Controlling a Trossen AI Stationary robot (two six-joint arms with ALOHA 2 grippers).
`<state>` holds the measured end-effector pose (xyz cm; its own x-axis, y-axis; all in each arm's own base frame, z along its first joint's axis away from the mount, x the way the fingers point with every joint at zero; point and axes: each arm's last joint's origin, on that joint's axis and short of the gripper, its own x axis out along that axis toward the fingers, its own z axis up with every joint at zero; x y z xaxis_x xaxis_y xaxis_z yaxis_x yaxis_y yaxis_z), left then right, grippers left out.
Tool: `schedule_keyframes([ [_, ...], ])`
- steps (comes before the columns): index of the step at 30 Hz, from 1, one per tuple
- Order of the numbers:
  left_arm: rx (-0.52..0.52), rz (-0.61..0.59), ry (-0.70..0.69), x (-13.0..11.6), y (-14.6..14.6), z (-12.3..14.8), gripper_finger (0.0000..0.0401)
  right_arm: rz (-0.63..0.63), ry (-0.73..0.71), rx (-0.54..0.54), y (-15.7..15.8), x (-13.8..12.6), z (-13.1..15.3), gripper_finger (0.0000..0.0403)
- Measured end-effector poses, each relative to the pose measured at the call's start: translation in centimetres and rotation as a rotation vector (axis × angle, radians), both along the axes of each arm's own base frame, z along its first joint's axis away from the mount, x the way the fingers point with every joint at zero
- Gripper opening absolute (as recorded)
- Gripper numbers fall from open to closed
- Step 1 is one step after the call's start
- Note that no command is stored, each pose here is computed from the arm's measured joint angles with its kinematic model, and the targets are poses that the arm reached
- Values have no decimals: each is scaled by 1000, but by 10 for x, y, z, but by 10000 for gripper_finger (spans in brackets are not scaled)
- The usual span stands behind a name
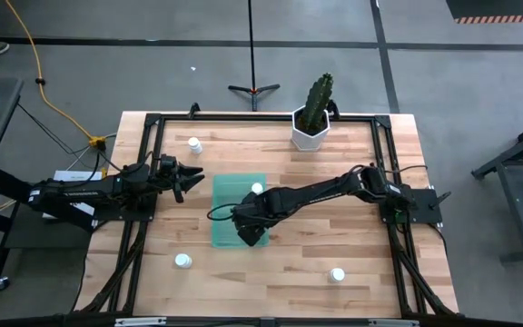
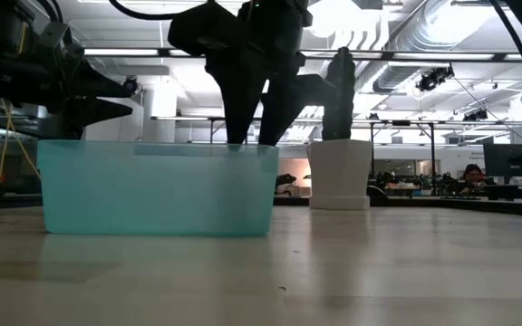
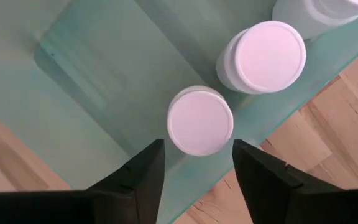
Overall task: Pick and place pill bottles into a basket
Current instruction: Put the pill bottle into the blue bin
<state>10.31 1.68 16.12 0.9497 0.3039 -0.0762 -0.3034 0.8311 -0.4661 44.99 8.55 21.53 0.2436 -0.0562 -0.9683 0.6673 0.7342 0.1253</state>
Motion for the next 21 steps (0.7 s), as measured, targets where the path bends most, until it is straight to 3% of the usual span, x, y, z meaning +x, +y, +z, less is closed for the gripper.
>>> schedule_keyframes([
  [6,0,0,0,0,0,0,205,43,-74,-51,-2,4,8,156],
  [11,-1,-2,0,0,0,0,205,108,-266,-226,0,1,49,150],
  [17,-2,-7,0,0,0,0,205,98,-323,-510,19,-43,107,148],
  [21,-2,-7,0,0,0,0,205,21,-357,-592,33,-75,133,144],
])
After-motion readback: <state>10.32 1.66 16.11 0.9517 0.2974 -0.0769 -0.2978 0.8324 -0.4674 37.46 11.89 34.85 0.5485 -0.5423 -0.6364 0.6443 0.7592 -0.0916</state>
